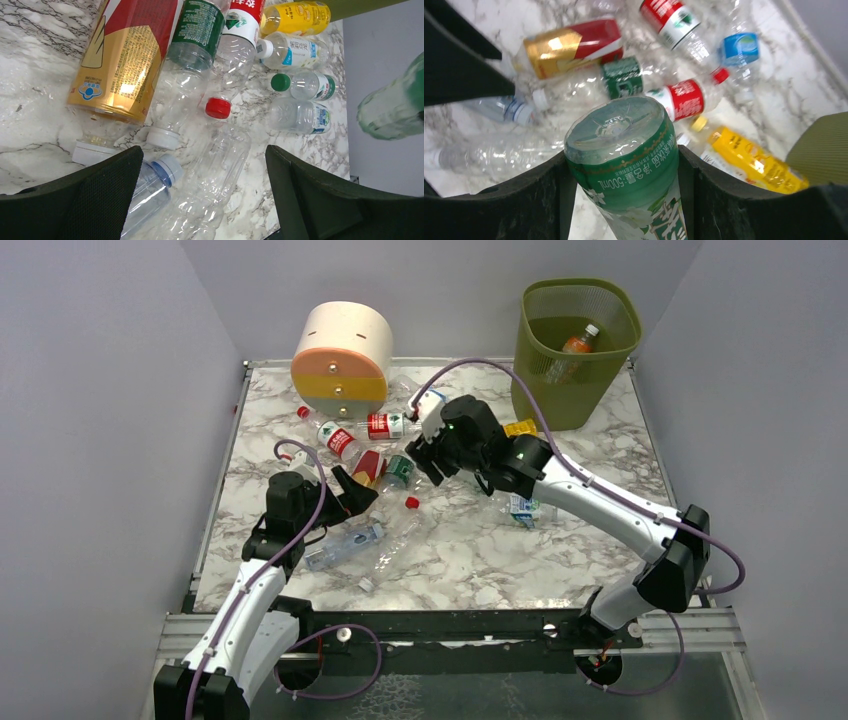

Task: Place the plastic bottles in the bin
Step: Pick up the plastic bottle at the center of the board, then place the plastic bottle in the trash bin.

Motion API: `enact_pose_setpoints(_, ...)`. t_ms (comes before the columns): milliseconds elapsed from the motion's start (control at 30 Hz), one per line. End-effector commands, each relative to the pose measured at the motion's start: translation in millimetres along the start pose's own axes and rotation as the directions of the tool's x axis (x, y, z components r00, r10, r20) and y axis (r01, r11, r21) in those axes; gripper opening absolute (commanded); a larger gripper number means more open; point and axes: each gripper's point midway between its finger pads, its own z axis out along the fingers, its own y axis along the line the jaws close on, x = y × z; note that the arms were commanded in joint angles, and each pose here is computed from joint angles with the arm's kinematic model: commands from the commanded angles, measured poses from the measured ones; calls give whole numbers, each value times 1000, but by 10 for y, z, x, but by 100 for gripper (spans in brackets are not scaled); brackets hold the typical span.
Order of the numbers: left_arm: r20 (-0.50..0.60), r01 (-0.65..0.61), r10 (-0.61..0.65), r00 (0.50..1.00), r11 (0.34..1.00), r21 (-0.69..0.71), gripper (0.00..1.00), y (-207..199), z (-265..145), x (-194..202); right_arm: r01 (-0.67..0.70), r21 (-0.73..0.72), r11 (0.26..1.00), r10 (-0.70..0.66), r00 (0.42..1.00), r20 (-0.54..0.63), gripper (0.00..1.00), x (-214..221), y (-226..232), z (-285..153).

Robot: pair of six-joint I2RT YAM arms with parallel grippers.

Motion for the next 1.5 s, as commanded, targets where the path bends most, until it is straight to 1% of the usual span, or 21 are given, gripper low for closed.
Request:
enact_pose_setpoints(0, 39, -28, 26, 999, 999, 39, 99, -162, -64, -140, -23, 176, 984, -5, 987, 158, 65, -569, -492, -179)
enact_pose_setpoints(100, 40, -28, 26, 999, 999, 38, 99, -163, -83, -136, -47, 265, 963, -28, 962, 271, 65, -937, -801, -334)
enact_pose_setpoints(233, 42, -28, 26, 999, 999, 41, 99, -179, -98, -145, -109, 382, 918, -68, 905, 421, 66, -1383, -1308, -629)
enact_pose_setpoints(367, 48, -29, 27, 998, 999, 39, 99, -191, -117, -161, -237, 443, 865, -79, 807, 586, 67, -1757, -1875, -1027)
enact_pose_setpoints(533, 50, -28, 26, 998, 999, 38, 99, -194, -132, -162, -327, 487, 810, -167, 668, 726, 68, -2101, -2266, -1495)
enact_pose_setpoints(600, 49, -24, 22, 999, 999, 36, 99, -186, -131, -154, -374, 499, 782, -204, 602, 772, 69, -2194, -2419, -1694)
enact_pose_setpoints(700, 54, -23, 21, 998, 999, 38, 99, -195, -139, -162, -434, 500, 750, -234, 532, 813, 69, -2208, -2641, -1858)
enact_pose_setpoints(900, 59, -24, 22, 998, 999, 33, 99, -202, -168, -173, -531, 507, 679, -296, 434, 851, 69, -2054, -3069, -2024)
enact_pose_setpoints(1067, 59, -24, 22, 998, 999, 31, 99, -209, -194, -172, -594, 487, 640, -283, 407, 869, 71, -1839, -3502, -1969)
enact_pose_setpoints(1167, 64, -25, 23, 998, 999, 31, 99, -220, -209, -185, -621, 449, 643, -230, 402, 886, 71, -1697, -3756, -1859)
enact_pose_setpoints(1267, 66, -26, 24, 998, 999, 28, 99, -223, -220, -192, -639, 422, 643, -182, 408, 895, 72, -1579, -3948, -1747)
enact_pose_setpoints(1467, 68, -24, 22, 997, 999, 23, 99, -215, -222, -196, -655, 389, 648, -101, 432, 896, 73, -1391, -4151, -1510)
